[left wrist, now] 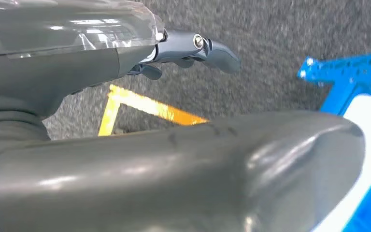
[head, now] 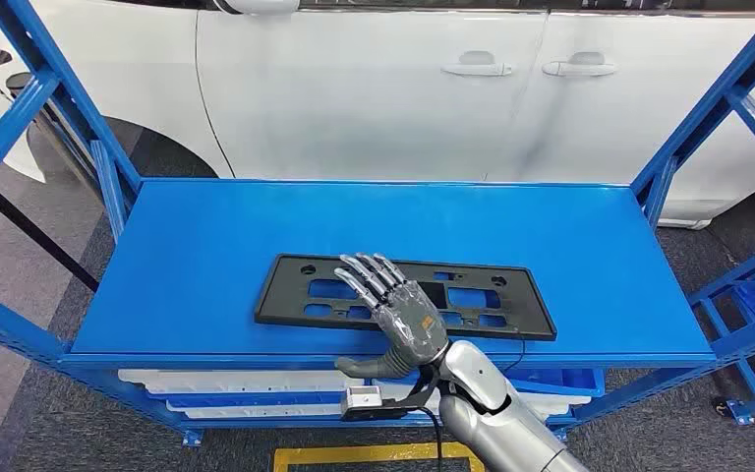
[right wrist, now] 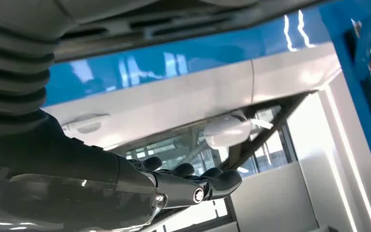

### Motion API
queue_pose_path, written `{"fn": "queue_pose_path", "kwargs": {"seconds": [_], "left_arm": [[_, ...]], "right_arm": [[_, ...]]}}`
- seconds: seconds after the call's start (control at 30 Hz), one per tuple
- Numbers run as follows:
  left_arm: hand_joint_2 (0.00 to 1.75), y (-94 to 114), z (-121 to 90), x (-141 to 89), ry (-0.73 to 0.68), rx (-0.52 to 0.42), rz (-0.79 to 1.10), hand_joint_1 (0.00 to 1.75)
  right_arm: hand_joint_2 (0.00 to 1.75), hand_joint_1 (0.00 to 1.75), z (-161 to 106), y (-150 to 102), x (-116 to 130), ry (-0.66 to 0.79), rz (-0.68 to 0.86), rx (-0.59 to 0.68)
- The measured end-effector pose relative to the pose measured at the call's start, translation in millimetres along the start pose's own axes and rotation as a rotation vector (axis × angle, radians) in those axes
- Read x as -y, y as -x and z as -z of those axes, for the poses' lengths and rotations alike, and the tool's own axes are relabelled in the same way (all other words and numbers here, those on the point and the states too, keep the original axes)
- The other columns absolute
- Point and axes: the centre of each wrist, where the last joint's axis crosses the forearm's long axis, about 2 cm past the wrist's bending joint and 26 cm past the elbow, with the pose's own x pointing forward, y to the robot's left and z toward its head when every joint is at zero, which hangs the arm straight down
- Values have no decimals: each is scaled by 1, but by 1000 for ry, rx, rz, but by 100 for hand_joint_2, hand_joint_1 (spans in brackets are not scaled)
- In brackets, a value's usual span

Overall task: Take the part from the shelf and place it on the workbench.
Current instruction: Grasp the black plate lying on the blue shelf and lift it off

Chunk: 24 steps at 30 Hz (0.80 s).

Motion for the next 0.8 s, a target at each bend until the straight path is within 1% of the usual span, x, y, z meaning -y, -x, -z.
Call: {"fn": "queue_pose_path", "kwargs": {"seconds": [0.27, 0.4, 0.5, 0.6, 0.7, 0.8], "left_arm": [[0, -1, 0, 1, 3, 0, 1, 0], [0, -1, 1, 0, 2, 2, 2, 0], [0, -1, 0, 0, 1, 0, 4, 0], [0, 0, 0, -1, 1, -1, 7, 0], [0, -2, 1, 0, 1, 6, 8, 0], [0, -2, 1, 0, 1, 11, 7, 0]], "right_arm": [[0, 0, -6, 7, 4, -8, -19, -2], [175, 0, -6, 8, 5, -7, -25, 3], [175, 0, -6, 8, 5, -12, -63, 26], [175, 0, -4, 10, 5, -31, -147, 65], [175, 0, 5, 10, 1, -48, -230, 106], [175, 0, 15, 4, -8, -61, -271, 141]]}}
